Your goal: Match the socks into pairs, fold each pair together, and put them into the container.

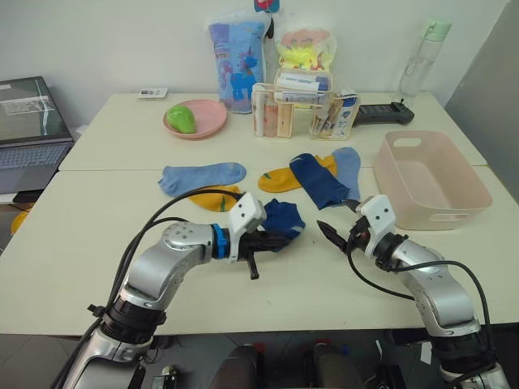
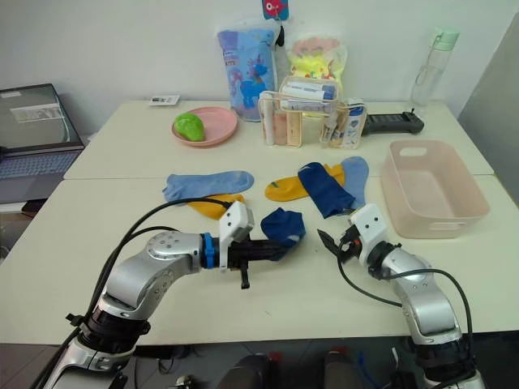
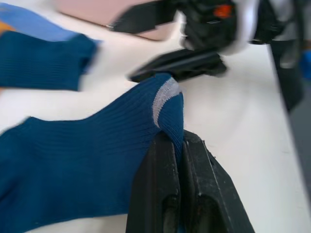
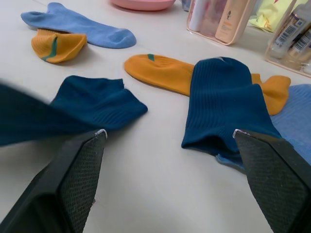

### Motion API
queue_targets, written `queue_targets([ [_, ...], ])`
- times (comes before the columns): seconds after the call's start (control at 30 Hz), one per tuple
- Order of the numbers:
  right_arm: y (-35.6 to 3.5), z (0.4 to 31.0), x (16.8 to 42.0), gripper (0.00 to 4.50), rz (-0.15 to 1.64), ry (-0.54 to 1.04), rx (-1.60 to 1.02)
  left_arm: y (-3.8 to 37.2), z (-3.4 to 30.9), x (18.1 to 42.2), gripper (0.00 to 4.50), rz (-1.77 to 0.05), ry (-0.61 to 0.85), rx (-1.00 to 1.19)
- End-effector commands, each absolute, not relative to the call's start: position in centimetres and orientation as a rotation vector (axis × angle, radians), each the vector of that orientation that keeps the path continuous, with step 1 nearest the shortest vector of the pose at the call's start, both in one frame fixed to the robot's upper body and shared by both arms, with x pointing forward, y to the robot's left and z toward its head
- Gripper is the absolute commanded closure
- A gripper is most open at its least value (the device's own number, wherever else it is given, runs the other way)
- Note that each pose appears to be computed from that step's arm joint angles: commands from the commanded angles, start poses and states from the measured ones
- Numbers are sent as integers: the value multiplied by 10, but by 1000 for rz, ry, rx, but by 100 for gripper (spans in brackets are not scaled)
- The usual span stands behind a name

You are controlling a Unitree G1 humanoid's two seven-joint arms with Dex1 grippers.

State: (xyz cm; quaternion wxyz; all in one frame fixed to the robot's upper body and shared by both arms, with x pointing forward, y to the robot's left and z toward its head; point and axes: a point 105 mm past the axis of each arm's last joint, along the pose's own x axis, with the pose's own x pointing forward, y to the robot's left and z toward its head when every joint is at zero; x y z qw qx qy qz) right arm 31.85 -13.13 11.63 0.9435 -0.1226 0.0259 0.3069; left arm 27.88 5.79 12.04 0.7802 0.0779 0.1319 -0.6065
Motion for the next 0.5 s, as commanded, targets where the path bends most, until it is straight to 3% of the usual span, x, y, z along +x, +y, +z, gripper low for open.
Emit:
queue_targets([
  [0.03, -143, 129, 319, 0, 598, 7, -264, 49, 125, 278, 425, -1341, 249, 193],
  [0.2, -161, 126, 311, 0, 597, 46, -293, 49, 136, 269, 285, -1405, 250, 127],
  [0.37, -161, 123, 299, 0, 685, 114, -243, 59, 164, 282, 126, -1397, 203, 83],
  [0.4, -159, 122, 297, 0, 709, 128, -244, 62, 163, 289, 98, -1368, 201, 94],
  [0.5, -141, 115, 277, 0, 902, 210, -271, 90, 153, 358, 3, -1004, 115, 244],
])
